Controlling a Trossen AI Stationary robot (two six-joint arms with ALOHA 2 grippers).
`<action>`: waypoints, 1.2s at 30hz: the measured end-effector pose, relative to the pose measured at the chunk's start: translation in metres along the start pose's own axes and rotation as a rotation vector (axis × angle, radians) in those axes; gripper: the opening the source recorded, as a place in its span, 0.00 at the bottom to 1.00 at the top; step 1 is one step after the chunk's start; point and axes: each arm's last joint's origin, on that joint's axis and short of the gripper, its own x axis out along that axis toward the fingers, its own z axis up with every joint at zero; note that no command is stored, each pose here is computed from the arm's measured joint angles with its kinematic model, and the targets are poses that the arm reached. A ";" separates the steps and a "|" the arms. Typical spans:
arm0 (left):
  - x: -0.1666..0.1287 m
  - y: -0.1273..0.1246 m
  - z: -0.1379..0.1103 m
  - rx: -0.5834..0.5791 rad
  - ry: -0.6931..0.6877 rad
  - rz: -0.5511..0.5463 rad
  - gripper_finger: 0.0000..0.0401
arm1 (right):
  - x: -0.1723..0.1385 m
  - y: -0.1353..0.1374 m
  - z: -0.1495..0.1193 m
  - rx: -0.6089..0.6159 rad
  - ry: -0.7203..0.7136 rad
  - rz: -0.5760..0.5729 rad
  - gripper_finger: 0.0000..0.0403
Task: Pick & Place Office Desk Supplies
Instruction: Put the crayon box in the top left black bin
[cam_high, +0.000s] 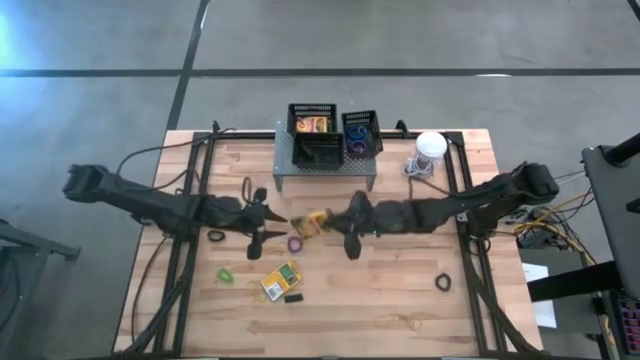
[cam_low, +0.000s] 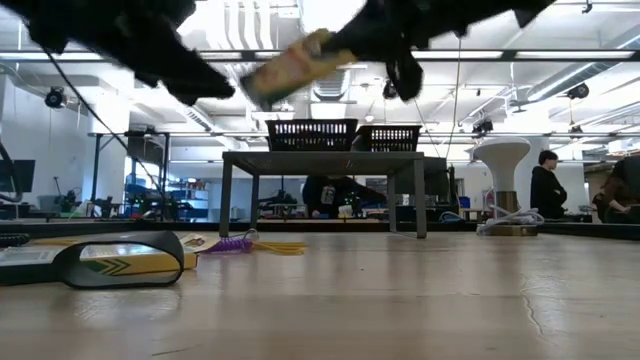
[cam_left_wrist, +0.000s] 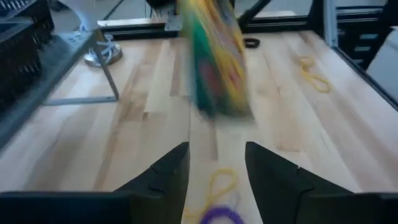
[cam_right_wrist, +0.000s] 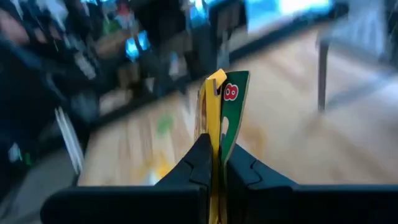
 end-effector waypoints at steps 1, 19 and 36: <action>-0.001 -0.001 -0.007 -0.009 -0.018 -0.005 0.41 | -0.002 0.000 0.008 -0.009 -0.022 0.000 0.02; -0.005 -0.002 -0.043 -0.088 -0.191 0.000 0.41 | 0.009 -0.128 0.205 0.007 -0.050 -0.357 0.02; -0.003 -0.002 -0.042 -0.094 -0.180 0.011 0.41 | 0.086 -0.214 0.203 0.256 0.087 -0.419 0.02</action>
